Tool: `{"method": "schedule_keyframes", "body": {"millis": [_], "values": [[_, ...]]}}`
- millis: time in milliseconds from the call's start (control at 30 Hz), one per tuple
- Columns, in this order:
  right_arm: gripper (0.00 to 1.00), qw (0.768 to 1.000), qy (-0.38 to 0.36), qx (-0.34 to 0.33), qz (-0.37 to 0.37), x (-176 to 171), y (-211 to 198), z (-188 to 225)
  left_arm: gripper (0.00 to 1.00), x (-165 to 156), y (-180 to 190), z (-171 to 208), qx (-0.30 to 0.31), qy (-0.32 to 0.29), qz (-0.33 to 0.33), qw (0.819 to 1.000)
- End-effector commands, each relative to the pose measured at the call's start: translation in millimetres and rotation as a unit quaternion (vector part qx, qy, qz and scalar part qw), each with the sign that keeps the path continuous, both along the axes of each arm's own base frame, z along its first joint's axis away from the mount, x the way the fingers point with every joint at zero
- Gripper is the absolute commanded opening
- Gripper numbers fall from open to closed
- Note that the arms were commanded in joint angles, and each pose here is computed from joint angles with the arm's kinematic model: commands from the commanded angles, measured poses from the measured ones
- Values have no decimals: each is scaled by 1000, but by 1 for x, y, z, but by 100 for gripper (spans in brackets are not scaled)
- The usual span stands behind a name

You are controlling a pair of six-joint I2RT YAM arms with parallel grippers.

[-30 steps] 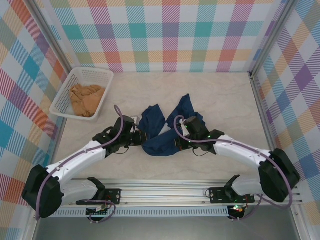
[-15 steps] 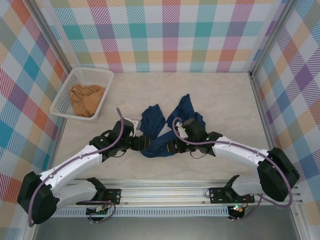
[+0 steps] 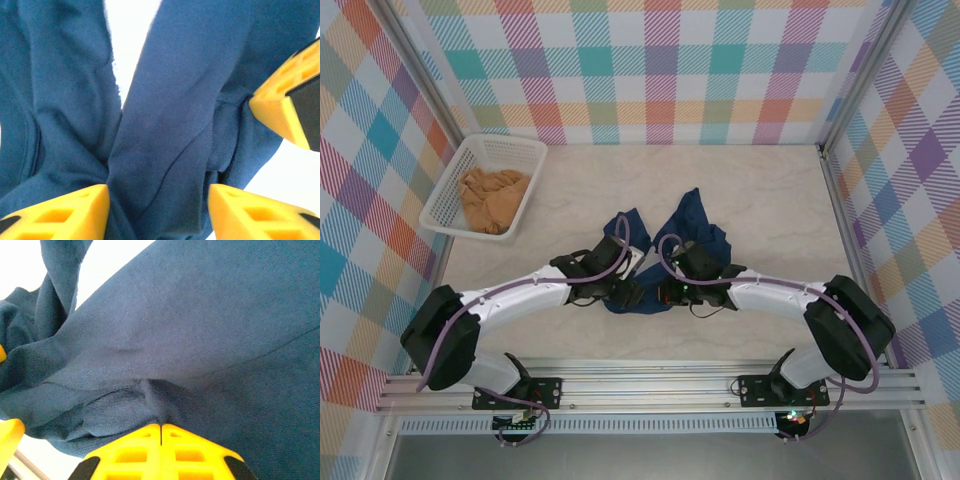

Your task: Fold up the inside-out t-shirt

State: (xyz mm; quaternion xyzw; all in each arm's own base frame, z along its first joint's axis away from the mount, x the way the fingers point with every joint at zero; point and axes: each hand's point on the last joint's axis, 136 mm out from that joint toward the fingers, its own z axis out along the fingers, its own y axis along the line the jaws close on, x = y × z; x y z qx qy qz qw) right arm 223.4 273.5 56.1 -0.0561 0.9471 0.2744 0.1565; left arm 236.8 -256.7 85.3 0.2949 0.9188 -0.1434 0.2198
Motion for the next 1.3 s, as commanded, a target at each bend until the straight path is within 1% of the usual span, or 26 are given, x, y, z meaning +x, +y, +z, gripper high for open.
{"method": "schedule_keyframes", "body": {"millis": [0,67,133,200,267,333,400,467,533,600,667,733,833,1000,1067,1133,1233,1267], "values": [[0,999,-29,-16,-9,2,-11,9,50,-6,-15,3,-2,13,-46,999],[0,999,-35,-20,-4,2,-13,12,49,-7,-17,-2,7,25,-57,998],[0,999,-43,-23,1,1,-15,15,50,-3,-15,-4,21,23,-50,998],[0,998,-49,-26,5,1,-17,16,50,-3,-17,-3,16,22,-53,998],[0,998,-53,-30,9,0,-20,18,45,-3,-18,-4,13,25,-54,998],[0,997,-59,-38,15,0,-23,20,33,-1,-17,-8,19,25,-49,998],[0,997,-64,-48,21,-1,-27,21,18,2,-17,-9,23,23,-42,999],[0,995,-74,-55,34,-2,-30,23,7,7,-19,-3,17,15,-32,999],[0,992,-93,-63,51,-3,-33,27,0,12,-25,11,-7,6,-17,1000],[0,987,-120,-79,66,-2,-41,34,0,14,-33,34,-46,-2,-9,999],[0,982,-147,-94,79,0,-49,42,0,13,-41,62,-101,-9,-3,995],[0,975,-175,-102,87,3,-54,52,0,10,-46,91,-168,-8,6,986],[0,965,-210,-107,110,5,-55,65,0,5,-47,122,-239,5,13,971],[1,952,-249,-137,116,17,-59,85,0,-6,-51,143,-286,41,3,957],[10,950,-257,-122,131,16,-52,93,0,-7,-51,147,-294,48,6,955],[23,946,-273,-84,155,8,-41,103,0,-6,-52,150,-298,50,8,953],[37,933,-307,-16,190,-9,-28,121,0,-6,-51,151,-299,54,13,952],[41,928,-316,4,199,-14,-24,125,0,-6,-50,152,-300,55,16,952]]}}
